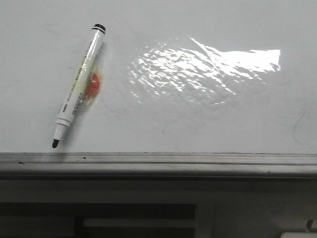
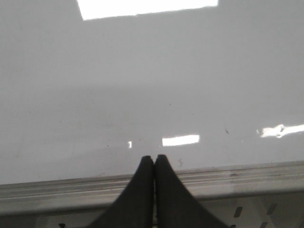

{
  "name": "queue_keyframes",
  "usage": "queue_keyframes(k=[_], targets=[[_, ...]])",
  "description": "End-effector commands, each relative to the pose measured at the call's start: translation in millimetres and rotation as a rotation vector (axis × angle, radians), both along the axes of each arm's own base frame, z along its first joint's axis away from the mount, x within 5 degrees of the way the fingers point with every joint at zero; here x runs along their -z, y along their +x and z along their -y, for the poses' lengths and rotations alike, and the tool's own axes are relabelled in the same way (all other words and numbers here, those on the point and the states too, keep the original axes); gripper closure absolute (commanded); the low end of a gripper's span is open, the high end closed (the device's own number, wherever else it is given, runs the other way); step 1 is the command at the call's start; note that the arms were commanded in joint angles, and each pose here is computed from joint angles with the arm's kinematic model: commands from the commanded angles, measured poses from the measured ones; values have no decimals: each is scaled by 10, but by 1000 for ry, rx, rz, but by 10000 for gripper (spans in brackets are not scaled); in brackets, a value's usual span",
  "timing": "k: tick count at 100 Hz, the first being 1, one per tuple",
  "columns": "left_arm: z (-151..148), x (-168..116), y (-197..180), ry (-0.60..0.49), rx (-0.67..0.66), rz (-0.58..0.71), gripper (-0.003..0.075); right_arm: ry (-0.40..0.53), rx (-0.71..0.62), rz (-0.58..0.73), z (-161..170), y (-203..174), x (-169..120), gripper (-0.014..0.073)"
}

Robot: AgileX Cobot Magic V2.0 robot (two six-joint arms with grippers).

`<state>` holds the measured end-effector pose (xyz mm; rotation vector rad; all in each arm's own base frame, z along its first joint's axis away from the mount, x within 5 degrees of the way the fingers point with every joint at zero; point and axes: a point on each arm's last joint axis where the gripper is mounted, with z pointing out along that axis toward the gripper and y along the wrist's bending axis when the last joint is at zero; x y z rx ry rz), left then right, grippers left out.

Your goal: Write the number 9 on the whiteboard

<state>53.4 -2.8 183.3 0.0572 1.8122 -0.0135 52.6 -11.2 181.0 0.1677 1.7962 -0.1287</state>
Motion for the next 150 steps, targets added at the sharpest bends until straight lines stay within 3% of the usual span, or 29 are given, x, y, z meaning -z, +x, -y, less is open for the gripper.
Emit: queue_keyframes(k=[1,52,61,94,150], targets=[[0,4,-1,-15,-1,63,741,-24,2,9,4,1,64,656],[0,4,-1,-15,-1,63,741,-24,2,9,4,1,64,656],[-15,2,0,47,-5,67,741,-24,2,9,4,1,64,656],[-15,-178,14,55,-9,266,741,-44,3,8,9,1,62,656],[-16,-175,14,53,-11,262,741,-51,-4,56,4,12,18,656]])
